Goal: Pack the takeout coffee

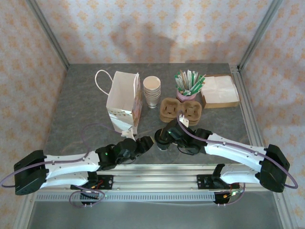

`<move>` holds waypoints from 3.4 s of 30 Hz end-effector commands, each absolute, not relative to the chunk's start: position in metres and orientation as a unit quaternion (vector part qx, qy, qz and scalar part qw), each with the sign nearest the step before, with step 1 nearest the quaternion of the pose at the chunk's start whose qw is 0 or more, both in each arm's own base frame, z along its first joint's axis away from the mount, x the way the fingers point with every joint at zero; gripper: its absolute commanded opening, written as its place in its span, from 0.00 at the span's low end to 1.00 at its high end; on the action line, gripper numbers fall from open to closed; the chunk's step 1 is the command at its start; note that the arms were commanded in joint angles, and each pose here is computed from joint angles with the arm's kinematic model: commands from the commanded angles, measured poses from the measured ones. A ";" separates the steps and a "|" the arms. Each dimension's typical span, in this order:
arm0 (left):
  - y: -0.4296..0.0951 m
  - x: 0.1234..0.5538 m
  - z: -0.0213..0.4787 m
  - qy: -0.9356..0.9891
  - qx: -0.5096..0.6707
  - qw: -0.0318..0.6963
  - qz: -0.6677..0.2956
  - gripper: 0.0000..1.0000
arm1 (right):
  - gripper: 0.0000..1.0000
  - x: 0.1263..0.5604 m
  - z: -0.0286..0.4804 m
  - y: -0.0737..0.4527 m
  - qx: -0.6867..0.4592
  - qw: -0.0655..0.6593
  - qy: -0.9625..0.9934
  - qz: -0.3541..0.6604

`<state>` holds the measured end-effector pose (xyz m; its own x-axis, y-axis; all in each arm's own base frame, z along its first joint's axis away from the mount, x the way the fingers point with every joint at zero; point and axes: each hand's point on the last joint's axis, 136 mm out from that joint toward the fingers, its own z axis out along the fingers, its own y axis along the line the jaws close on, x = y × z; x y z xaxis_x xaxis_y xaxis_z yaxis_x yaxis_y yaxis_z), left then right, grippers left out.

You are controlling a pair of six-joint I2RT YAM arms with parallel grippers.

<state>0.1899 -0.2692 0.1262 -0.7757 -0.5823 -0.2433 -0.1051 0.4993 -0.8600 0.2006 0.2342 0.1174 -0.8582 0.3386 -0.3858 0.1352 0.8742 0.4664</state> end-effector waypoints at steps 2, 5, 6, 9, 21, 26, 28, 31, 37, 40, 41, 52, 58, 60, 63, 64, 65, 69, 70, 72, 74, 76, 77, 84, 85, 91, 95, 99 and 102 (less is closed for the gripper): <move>-0.263 0.197 0.138 0.804 -0.226 0.284 -0.471 0.42 | 0.56 0.167 0.065 0.196 0.111 0.163 0.974 0.108; -0.266 0.197 0.136 0.808 -0.225 0.279 -0.469 0.42 | 0.56 0.167 0.064 0.196 0.112 0.162 0.974 0.108; -0.268 0.196 0.134 0.810 -0.225 0.275 -0.467 0.42 | 0.56 0.167 0.064 0.196 0.112 0.162 0.975 0.107; -0.274 0.197 0.128 0.811 -0.229 0.265 -0.469 0.42 | 0.56 0.167 0.064 0.196 0.113 0.162 0.974 0.108; -0.288 0.202 0.133 0.808 -0.226 0.263 -0.476 0.41 | 0.56 0.166 0.060 0.197 0.114 0.161 0.974 0.113; -0.285 0.199 0.121 0.821 -0.223 0.258 -0.458 0.40 | 0.56 0.164 0.058 0.197 0.114 0.158 0.975 0.111; -0.284 0.197 0.116 0.827 -0.219 0.260 -0.447 0.40 | 0.56 0.164 0.058 0.197 0.114 0.158 0.974 0.112; -0.281 0.194 0.102 0.841 -0.215 0.258 -0.424 0.40 | 0.56 0.164 0.057 0.196 0.115 0.157 0.974 0.111; -0.277 0.187 0.076 0.863 -0.211 0.246 -0.388 0.39 | 0.56 0.160 0.053 0.193 0.117 0.154 0.975 0.108; -0.271 0.183 0.062 0.873 -0.212 0.244 -0.365 0.39 | 0.56 0.158 0.049 0.190 0.120 0.153 0.975 0.105; -0.268 0.181 0.056 0.877 -0.213 0.242 -0.356 0.38 | 0.56 0.157 0.048 0.189 0.120 0.151 0.976 0.104; -0.253 0.166 0.005 0.908 -0.220 0.214 -0.285 0.35 | 0.56 0.147 0.031 0.179 0.126 0.139 0.978 0.086; -0.246 0.163 -0.006 0.912 -0.231 0.208 -0.269 0.33 | 0.55 0.141 0.024 0.177 0.126 0.133 0.980 0.077; -0.250 0.165 0.002 0.910 -0.223 0.212 -0.279 0.33 | 0.56 0.142 0.025 0.177 0.125 0.135 0.980 0.076; -0.267 0.171 0.031 0.911 -0.189 0.224 -0.291 0.34 | 0.55 0.147 0.034 0.180 0.119 0.147 0.979 0.075; -0.273 0.173 0.042 0.911 -0.176 0.229 -0.295 0.35 | 0.55 0.150 0.039 0.181 0.117 0.154 0.978 0.075; -0.279 0.175 0.055 0.908 -0.167 0.234 -0.304 0.36 | 0.55 0.153 0.044 0.182 0.115 0.160 0.978 0.072; -0.290 0.183 0.093 0.899 -0.147 0.255 -0.324 0.40 | 0.56 0.165 0.063 0.186 0.110 0.186 0.974 0.072; -0.291 0.184 0.101 0.897 -0.144 0.260 -0.326 0.40 | 0.56 0.167 0.067 0.188 0.109 0.192 0.973 0.073; -0.294 0.186 0.113 0.893 -0.142 0.265 -0.335 0.41 | 0.56 0.171 0.074 0.188 0.107 0.202 0.971 0.071; -0.296 0.189 0.122 0.889 -0.140 0.270 -0.343 0.42 | 0.56 0.175 0.080 0.190 0.106 0.210 0.969 0.073; -0.296 0.191 0.131 0.886 -0.139 0.274 -0.347 0.42 | 0.56 0.178 0.086 0.190 0.108 0.218 0.967 0.072; -0.296 0.191 0.135 0.885 -0.135 0.277 -0.348 0.43 | 0.56 0.179 0.089 0.190 0.109 0.222 0.966 0.073; -0.292 0.191 0.163 0.887 -0.105 0.292 -0.342 0.44 | 0.60 0.188 0.112 0.190 0.105 0.245 0.960 0.080; -0.291 0.190 0.167 0.888 -0.101 0.295 -0.339 0.44 | 0.61 0.189 0.116 0.190 0.104 0.251 0.959 0.080; -0.276 0.191 0.183 0.890 -0.076 0.320 -0.315 0.45 | 0.72 0.198 0.141 0.191 0.073 0.276 0.956 0.073; -0.262 0.192 0.196 0.888 -0.060 0.346 -0.297 0.46 | 0.80 0.209 0.168 0.186 0.026 0.314 0.948 0.044; -0.250 0.192 0.209 0.882 -0.044 0.367 -0.293 0.46 | 0.81 0.219 0.215 0.186 -0.015 0.373 0.926 0.057; -0.235 0.198 0.211 0.882 -0.046 0.367 -0.292 0.46 | 0.67 0.223 0.251 0.193 -0.035 0.413 0.905 0.096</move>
